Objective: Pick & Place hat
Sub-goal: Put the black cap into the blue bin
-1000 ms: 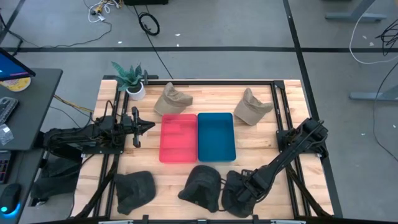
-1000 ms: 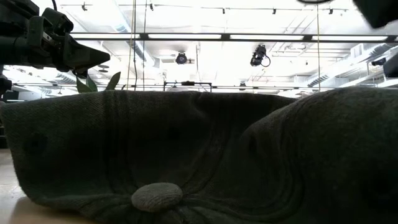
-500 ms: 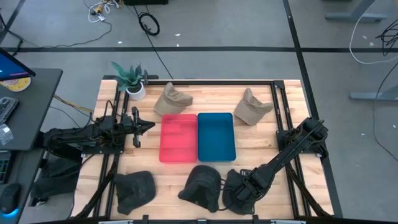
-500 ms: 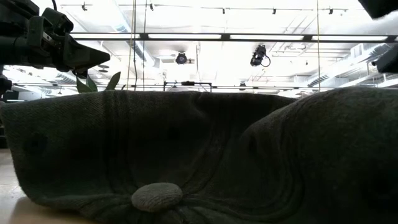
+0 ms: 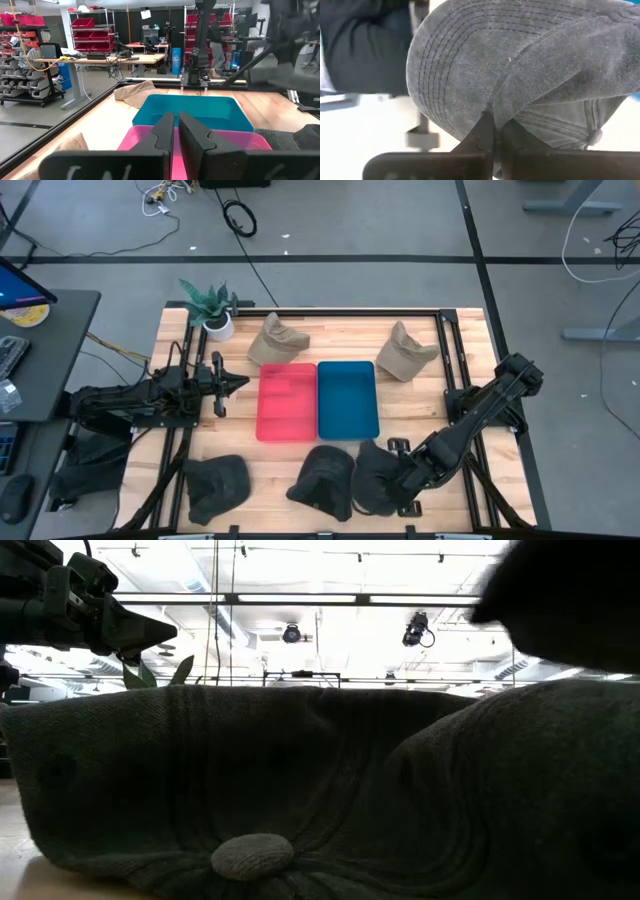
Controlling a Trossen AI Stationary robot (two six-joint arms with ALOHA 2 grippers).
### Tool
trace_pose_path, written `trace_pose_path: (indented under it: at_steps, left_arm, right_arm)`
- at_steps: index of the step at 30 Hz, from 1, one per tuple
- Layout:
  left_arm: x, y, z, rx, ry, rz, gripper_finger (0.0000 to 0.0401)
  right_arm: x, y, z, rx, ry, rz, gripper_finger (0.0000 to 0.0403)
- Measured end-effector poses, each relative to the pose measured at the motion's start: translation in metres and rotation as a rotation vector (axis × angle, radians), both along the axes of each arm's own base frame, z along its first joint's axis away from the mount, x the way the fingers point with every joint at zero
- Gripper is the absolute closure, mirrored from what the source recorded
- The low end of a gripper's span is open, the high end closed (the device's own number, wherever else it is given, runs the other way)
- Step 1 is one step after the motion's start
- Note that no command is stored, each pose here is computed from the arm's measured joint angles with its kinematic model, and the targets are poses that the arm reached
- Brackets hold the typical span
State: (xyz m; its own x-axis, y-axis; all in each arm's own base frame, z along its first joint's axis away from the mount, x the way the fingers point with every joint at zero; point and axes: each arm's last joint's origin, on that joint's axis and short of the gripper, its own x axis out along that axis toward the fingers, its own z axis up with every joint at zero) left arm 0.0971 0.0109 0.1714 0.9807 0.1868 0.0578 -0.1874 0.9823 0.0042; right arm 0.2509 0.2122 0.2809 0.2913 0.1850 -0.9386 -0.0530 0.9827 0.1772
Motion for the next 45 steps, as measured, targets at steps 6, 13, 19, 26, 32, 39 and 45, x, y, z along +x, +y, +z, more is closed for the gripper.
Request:
trace_pose_path:
  at_steps: [6, 13, 19, 26, 32, 39, 45]
  left_arm:
    - [0.000, 0.000, 0.000, 0.000, 0.000, 0.000, 0.0373]
    - [0.000, 0.000, 0.000, 0.000, 0.000, 0.000, 0.0373]
    - [0.000, 0.000, 0.000, 0.000, 0.000, 0.000, 0.0373]
    - [0.000, 0.000, 0.000, 0.000, 0.000, 0.000, 0.0373]
    - [0.000, 0.000, 0.000, 0.000, 0.000, 0.000, 0.0373]
    - [0.000, 0.000, 0.000, 0.000, 0.000, 0.000, 0.0373]
    - [0.000, 0.000, 0.000, 0.000, 0.000, 0.000, 0.0373]
  right_arm:
    - [0.007, -0.021, 0.024, -0.281, -0.150, 0.143, 0.0399]
    - [0.031, -0.053, 0.028, -0.518, -0.230, 0.238, 0.0399]
    - [0.051, -0.096, 0.028, -0.548, -0.179, 0.195, 0.0399]
    - [0.068, -0.133, 0.020, -0.502, -0.106, 0.231, 0.0399]
    - [0.080, -0.143, 0.003, -0.477, -0.042, 0.264, 0.0399]
    - [0.097, -0.143, -0.029, -0.477, 0.053, 0.313, 0.0399]
    - [0.106, -0.142, -0.051, -0.483, 0.120, 0.342, 0.0399]
